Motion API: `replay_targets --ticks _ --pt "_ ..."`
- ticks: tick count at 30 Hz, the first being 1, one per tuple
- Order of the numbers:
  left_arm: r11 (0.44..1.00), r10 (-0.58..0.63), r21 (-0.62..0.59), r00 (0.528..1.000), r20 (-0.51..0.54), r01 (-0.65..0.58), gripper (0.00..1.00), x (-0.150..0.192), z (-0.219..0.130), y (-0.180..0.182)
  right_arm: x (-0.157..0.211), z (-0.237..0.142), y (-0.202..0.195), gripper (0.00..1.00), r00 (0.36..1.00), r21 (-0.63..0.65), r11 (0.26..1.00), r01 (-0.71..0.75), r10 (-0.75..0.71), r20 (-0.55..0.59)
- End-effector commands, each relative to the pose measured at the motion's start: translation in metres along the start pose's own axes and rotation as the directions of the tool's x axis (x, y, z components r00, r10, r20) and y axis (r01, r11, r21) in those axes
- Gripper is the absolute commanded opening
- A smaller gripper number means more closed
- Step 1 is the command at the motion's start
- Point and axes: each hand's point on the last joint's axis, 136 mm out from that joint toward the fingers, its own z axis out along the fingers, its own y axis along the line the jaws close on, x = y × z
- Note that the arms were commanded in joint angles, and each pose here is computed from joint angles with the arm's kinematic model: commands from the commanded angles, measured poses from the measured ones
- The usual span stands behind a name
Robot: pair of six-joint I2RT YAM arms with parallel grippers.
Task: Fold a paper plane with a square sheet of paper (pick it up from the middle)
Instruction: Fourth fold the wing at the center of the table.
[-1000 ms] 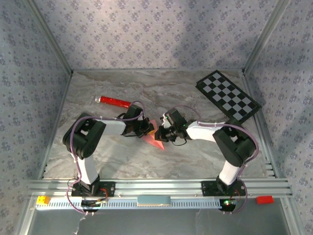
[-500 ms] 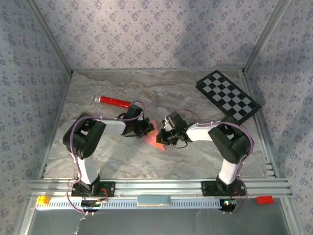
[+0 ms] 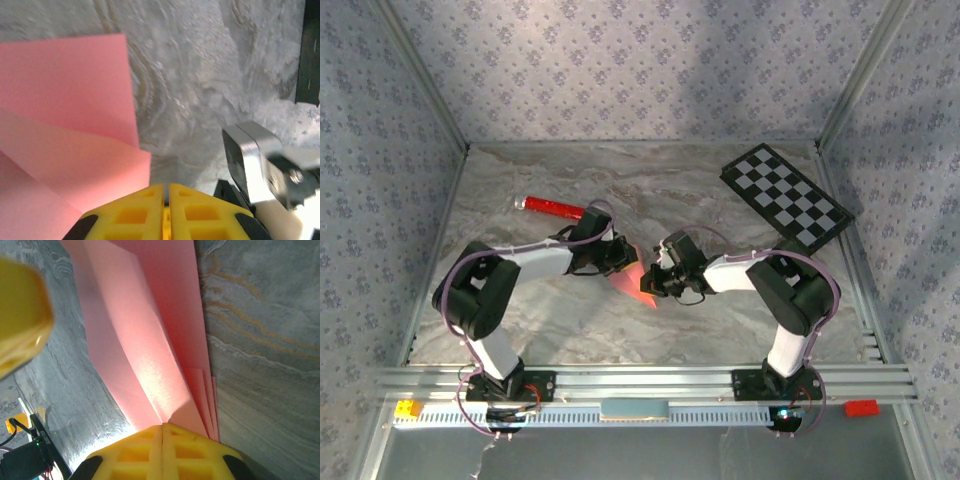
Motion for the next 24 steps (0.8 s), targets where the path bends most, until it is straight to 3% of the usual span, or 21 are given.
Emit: replay_targets --ticks 1,10,15,24 --pt "0.998 -0.029 -0.056 0.998 -0.054 0.026 0.09 0.020 0.005 0.022 0.030 0.002 -0.053 0.00 0.991 0.176 0.979 -0.107 0.119 -0.061" --pt "0.987 -0.074 -0.145 0.996 -0.043 0.067 0.08 0.019 0.024 0.053 0.037 0.000 -0.061 0.00 0.989 0.193 0.974 -0.118 0.133 -0.065" --pt "0.973 -0.106 -0.207 0.994 0.001 0.104 0.07 0.002 0.021 0.070 0.041 -0.001 -0.066 0.00 0.989 0.221 0.969 -0.110 0.130 -0.076" --pt "0.971 -0.120 -0.204 0.992 0.041 0.126 0.07 -0.032 0.014 0.080 0.046 -0.001 -0.071 0.00 0.988 0.234 0.966 -0.108 0.131 -0.083"
